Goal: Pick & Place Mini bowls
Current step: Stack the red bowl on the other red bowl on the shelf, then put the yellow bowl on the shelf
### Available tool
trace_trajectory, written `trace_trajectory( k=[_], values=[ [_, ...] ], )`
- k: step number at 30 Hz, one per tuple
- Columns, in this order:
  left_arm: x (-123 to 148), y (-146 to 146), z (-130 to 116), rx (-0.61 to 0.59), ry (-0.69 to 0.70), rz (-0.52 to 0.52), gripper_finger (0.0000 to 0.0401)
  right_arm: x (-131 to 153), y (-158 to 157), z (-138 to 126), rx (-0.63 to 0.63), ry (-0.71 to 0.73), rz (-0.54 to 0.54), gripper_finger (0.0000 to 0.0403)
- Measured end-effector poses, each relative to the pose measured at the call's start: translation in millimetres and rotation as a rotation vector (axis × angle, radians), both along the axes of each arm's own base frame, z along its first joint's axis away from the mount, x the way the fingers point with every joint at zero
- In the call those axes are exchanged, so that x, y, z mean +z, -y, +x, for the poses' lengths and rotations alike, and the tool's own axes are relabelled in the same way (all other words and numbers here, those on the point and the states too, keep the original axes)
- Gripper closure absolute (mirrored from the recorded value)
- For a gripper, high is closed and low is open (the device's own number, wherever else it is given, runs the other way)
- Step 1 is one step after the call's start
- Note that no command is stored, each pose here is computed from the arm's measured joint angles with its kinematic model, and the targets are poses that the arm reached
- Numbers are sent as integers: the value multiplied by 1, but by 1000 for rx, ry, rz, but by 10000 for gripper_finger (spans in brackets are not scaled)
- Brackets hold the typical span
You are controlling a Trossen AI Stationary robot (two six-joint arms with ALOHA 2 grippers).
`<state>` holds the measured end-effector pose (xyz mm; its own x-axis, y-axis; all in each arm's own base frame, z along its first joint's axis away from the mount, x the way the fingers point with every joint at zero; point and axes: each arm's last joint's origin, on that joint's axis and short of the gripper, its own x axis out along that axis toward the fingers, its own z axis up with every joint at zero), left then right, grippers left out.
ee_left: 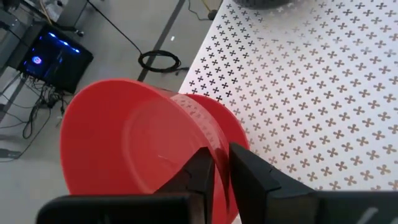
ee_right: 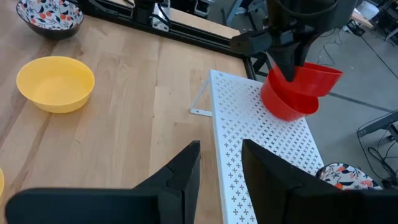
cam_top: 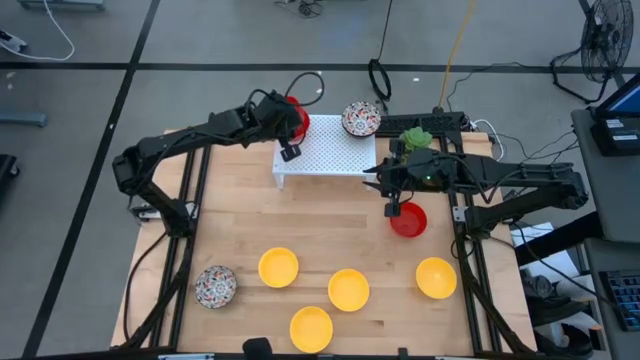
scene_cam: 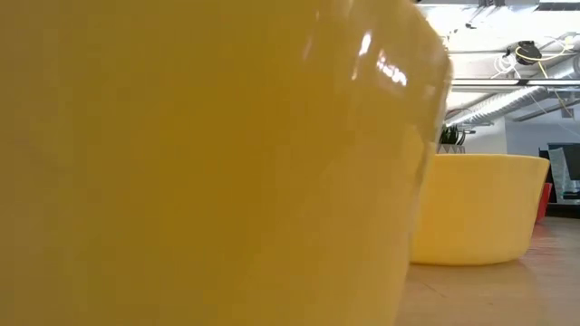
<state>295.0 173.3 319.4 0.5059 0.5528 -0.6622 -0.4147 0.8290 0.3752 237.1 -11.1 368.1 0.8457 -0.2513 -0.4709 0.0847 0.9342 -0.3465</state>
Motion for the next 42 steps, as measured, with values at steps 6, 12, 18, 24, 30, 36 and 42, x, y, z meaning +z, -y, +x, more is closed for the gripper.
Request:
trace_trajectory(
  k=[6, 12, 18, 24, 30, 36, 42],
  values=[
    [0, 0, 0, 0, 3, 2, 348, 0, 0, 0, -2, 0, -1, 298],
    [0, 0, 0, -1, 3, 4, 310, 0, 0, 0, -24, 12, 37, 298],
    [4, -1, 4, -4, 48, 29, 254, 1, 4, -1, -180, 41, 41, 298],
    [14, 5, 15, -52, 174, 70, 226, 1, 5, -2, -209, 37, 4, 298],
    [18, 35, 33, -300, 283, -39, 224, 1, 5, -2, -206, 35, 1, 298],
    [16, 76, 46, -400, 260, -70, 224, 1, 5, -1, -205, 35, 1, 298],
    [5, 107, 46, -377, 126, -101, 224, 1, 5, -1, -205, 35, 1, 298]
  ],
)
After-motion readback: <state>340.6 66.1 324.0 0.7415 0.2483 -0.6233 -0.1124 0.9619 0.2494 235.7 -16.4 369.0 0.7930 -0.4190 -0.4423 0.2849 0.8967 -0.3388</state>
